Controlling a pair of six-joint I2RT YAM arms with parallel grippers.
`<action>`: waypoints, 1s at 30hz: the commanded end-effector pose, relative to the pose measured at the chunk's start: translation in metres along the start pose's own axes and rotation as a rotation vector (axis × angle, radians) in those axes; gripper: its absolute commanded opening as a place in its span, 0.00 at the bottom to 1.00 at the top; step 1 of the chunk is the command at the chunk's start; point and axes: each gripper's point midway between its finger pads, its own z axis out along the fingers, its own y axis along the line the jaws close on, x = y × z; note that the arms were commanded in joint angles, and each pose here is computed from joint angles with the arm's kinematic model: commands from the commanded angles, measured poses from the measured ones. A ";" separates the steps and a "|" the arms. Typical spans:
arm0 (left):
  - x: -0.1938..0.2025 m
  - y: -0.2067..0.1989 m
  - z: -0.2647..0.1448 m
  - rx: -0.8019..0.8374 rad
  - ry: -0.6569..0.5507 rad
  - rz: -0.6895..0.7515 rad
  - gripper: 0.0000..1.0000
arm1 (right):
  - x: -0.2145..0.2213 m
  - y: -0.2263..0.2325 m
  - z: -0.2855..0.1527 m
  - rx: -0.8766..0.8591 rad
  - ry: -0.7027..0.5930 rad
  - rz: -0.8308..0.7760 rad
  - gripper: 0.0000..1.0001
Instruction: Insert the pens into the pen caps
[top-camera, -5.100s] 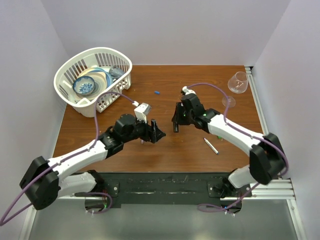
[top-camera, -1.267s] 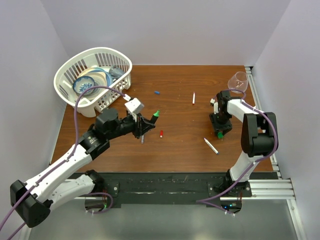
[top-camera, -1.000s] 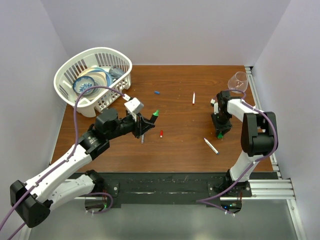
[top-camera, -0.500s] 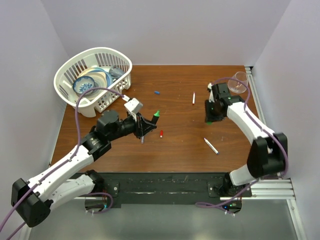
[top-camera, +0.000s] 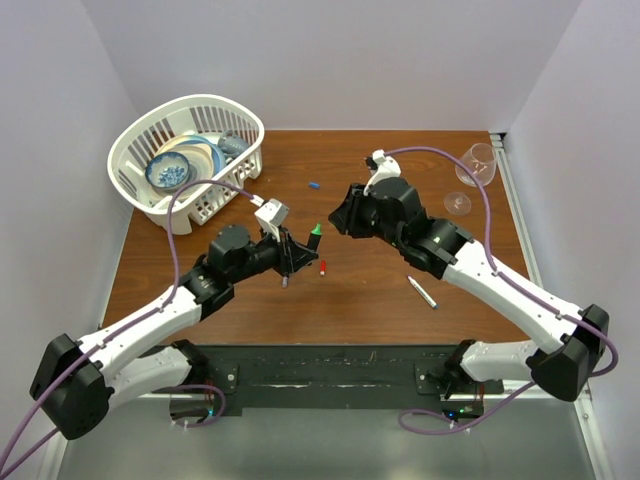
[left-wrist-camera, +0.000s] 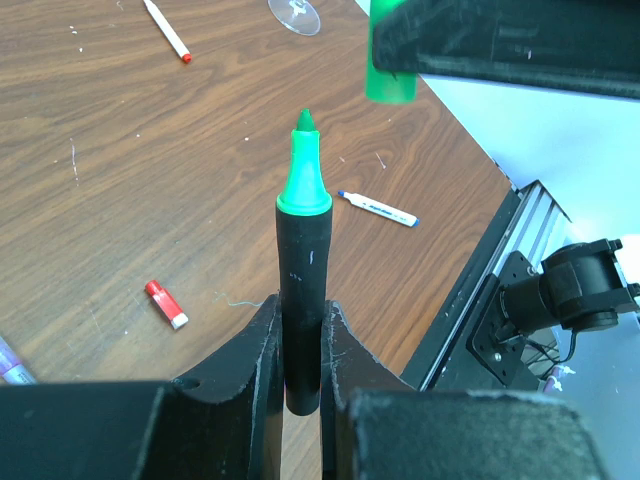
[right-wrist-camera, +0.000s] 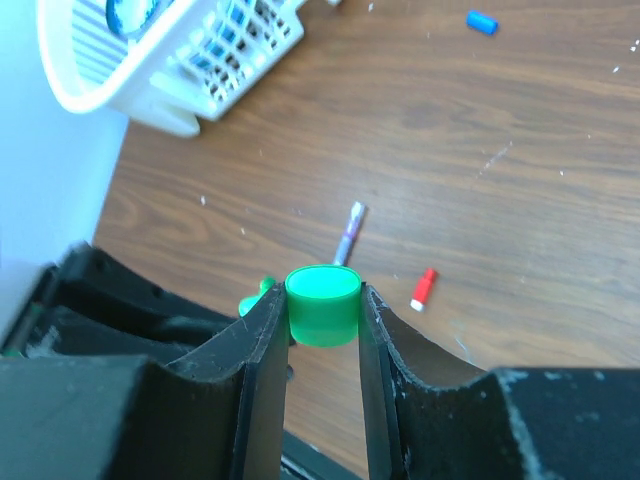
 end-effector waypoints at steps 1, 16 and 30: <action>-0.016 -0.005 0.003 0.019 -0.077 -0.001 0.00 | -0.033 0.026 0.001 -0.015 -0.132 0.070 0.00; -0.020 -0.006 -0.004 0.013 -0.086 0.015 0.00 | -0.034 0.045 0.014 0.002 -0.177 0.016 0.00; -0.024 -0.008 -0.001 0.019 -0.097 0.006 0.00 | -0.024 0.047 0.017 -0.010 -0.152 0.001 0.00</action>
